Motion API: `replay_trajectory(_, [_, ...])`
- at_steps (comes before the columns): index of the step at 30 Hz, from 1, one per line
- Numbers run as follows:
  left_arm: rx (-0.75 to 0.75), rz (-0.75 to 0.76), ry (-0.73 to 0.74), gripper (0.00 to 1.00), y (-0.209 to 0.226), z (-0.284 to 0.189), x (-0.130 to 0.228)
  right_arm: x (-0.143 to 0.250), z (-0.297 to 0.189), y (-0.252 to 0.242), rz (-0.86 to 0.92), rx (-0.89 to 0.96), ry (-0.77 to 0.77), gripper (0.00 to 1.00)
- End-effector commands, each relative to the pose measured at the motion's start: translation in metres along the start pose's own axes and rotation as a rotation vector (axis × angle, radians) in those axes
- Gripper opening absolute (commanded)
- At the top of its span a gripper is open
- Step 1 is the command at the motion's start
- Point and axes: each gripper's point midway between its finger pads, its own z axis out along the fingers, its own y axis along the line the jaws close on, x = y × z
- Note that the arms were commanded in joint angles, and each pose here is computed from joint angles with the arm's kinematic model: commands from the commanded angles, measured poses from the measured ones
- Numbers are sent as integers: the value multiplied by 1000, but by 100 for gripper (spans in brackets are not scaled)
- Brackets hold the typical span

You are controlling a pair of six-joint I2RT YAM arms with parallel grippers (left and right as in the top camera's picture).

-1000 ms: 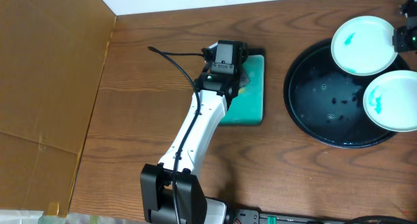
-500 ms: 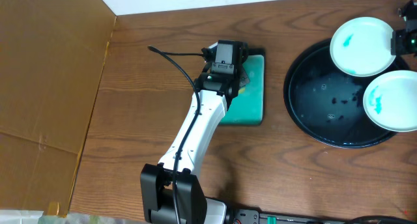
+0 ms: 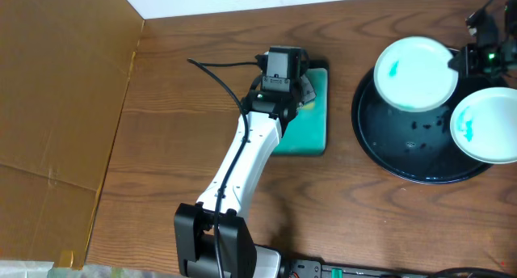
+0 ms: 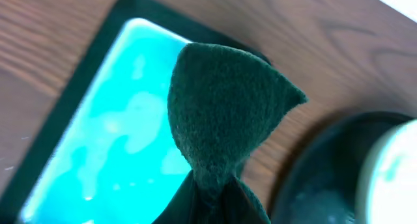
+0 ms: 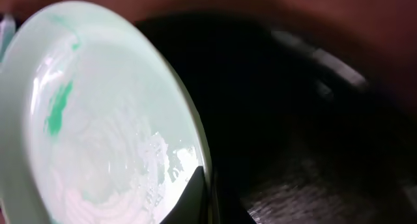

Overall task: Clean dirty plates on tray and stack at the side
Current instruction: 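Grasp the rim of the upper pale green plate with the right gripper, then carry the sponge from the soapy tray onto the green plate, left gripper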

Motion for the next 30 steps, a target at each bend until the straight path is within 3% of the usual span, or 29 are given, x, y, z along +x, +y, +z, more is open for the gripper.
replay_trajectory(1, [120, 27, 52, 7, -30, 2, 12, 15, -4, -4, -1, 116, 59, 1])
replay_trajectory(4, [158, 48, 50, 7, -46, 2, 17, 26, -3, -15, 0, 215, 101, 1])
replay_trajectory(16, [308, 94, 28, 7, -120, 9, 45, 56, 7, -17, -33, 238, 188, 1])
replay_trajectory(22, [363, 29, 39, 7, -152, 33, 64, 65, 21, -16, -57, 231, 180, 1])
replay_trajectory(30, [467, 75, 15, 7, -198, 64, 95, 71, 30, -12, -75, 225, 178, 1])
